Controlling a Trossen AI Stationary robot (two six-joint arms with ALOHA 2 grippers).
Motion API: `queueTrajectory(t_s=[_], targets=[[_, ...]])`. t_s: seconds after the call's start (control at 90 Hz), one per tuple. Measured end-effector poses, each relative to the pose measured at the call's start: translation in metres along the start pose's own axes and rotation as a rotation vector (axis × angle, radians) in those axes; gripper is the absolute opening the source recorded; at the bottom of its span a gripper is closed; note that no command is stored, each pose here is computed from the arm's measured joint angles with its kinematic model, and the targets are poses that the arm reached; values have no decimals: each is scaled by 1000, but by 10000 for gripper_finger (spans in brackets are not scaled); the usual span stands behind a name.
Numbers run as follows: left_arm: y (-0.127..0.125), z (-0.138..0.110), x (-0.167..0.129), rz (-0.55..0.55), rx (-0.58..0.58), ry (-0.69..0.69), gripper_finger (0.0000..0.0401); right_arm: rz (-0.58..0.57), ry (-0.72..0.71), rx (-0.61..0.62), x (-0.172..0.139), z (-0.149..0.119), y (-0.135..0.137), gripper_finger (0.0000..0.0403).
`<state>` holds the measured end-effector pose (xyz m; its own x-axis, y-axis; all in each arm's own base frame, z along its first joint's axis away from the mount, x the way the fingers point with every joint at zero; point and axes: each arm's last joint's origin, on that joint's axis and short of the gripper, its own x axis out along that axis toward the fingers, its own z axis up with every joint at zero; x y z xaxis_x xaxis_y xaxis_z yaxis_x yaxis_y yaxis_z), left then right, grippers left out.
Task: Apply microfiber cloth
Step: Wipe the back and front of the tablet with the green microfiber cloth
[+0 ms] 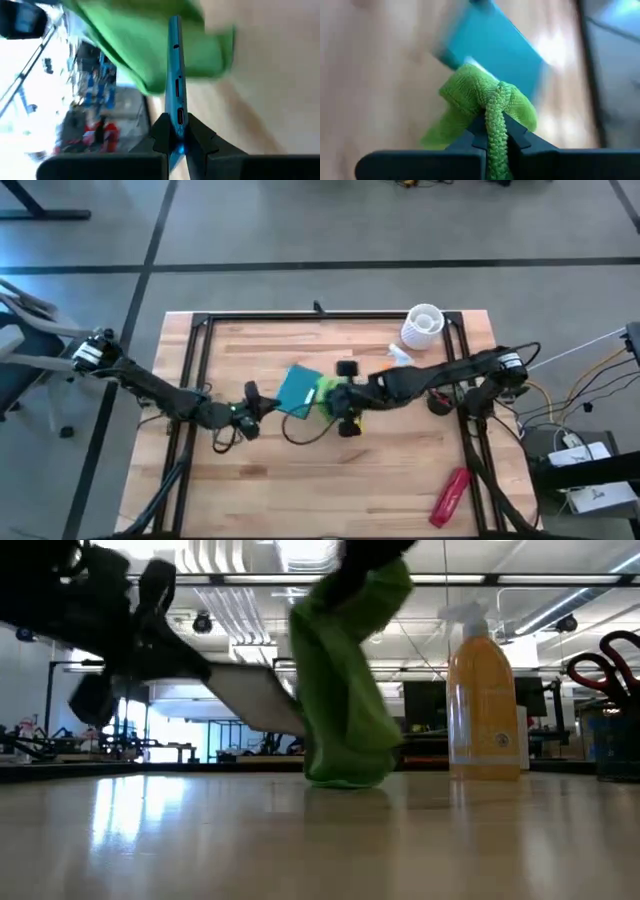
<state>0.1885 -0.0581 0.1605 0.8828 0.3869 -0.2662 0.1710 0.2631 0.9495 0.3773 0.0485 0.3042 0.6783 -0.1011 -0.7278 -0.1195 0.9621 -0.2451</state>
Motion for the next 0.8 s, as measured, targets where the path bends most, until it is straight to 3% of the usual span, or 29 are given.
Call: queueTrajectory(t_s=[0.1, 0.278, 0.4, 0.533, 0.8], targets=[[-13, 3, 9, -15, 102, 37, 8, 69, -55, -18, 25, 3, -2, 0], [-35, 6, 22, -12, 269, 122, 8, 61, -84, -21, 77, 2, 9, 0], [-41, 13, 28, 6, 309, 104, 8, 12, -58, 0, 112, -7, 18, 0], [-50, 19, 32, -20, 333, 73, 8, -168, -7, 5, 136, -17, 24, 0], [-57, 29, 31, -24, 366, 68, 8, -237, 51, 5, 156, -29, 17, 0]])
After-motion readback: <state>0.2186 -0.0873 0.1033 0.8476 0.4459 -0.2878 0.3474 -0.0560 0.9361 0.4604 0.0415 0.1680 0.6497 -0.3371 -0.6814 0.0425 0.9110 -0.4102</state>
